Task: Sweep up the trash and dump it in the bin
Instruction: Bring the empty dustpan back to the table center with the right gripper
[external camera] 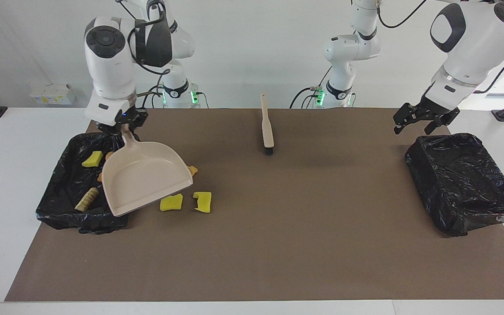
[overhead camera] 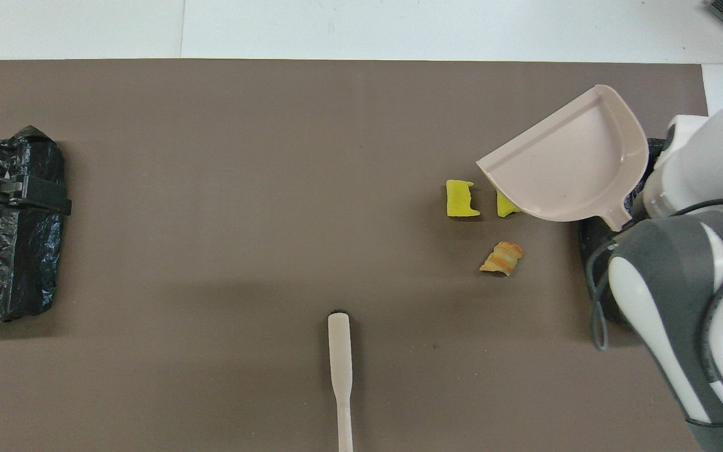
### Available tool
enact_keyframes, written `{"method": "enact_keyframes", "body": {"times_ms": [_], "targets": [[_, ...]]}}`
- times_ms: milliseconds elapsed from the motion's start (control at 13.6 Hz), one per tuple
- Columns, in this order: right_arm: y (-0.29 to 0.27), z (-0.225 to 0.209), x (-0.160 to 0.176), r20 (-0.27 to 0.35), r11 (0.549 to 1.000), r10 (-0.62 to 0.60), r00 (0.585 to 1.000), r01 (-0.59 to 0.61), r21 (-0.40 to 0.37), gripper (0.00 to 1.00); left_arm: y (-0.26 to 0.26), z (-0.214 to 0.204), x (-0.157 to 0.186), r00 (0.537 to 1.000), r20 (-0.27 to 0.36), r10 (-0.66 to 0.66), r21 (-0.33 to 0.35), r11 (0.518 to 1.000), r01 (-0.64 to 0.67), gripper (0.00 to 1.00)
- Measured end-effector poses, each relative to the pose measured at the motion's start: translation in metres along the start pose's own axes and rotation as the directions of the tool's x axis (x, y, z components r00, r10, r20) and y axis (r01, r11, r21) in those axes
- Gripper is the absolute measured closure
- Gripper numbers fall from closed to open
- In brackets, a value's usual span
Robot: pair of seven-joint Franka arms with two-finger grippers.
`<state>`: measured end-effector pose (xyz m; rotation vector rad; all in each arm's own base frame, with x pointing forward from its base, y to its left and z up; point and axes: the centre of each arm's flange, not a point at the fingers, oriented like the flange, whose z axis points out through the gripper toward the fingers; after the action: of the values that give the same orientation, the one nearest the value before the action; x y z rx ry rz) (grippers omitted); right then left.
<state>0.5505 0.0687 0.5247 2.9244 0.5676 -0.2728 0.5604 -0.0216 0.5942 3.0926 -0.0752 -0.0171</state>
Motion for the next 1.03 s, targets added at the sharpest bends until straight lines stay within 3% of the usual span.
{"method": "enact_keyframes", "body": {"times_ms": [147, 367, 660, 1027], "targets": [[-0.062, 0.008, 0.033, 0.021, 0.976, 0.194, 0.981, -0.195, 0.100, 0.68, 0.007, -0.008, -0.002, 1.000, -0.016, 0.011, 0.001, 1.000, -0.011, 0.00], [-0.149, 0.010, 0.081, 0.086, 0.887, 0.397, 0.914, -0.406, 0.222, 0.68, 0.009, -0.020, -0.008, 0.999, -0.030, 0.015, 0.004, 1.000, -0.015, 0.00], [-0.230, 0.027, 0.141, 0.073, 0.839, 0.443, 0.894, -0.441, 0.318, 0.68, 0.016, -0.019, -0.013, 0.999, -0.001, 0.040, 0.020, 0.999, -0.040, 0.00], [-0.348, 0.091, 0.171, 0.060, 0.846, 0.425, 0.903, -0.420, 0.329, 0.68, 0.027, -0.022, -0.016, 0.998, 0.004, 0.063, 0.032, 0.997, -0.063, 0.00]]}}
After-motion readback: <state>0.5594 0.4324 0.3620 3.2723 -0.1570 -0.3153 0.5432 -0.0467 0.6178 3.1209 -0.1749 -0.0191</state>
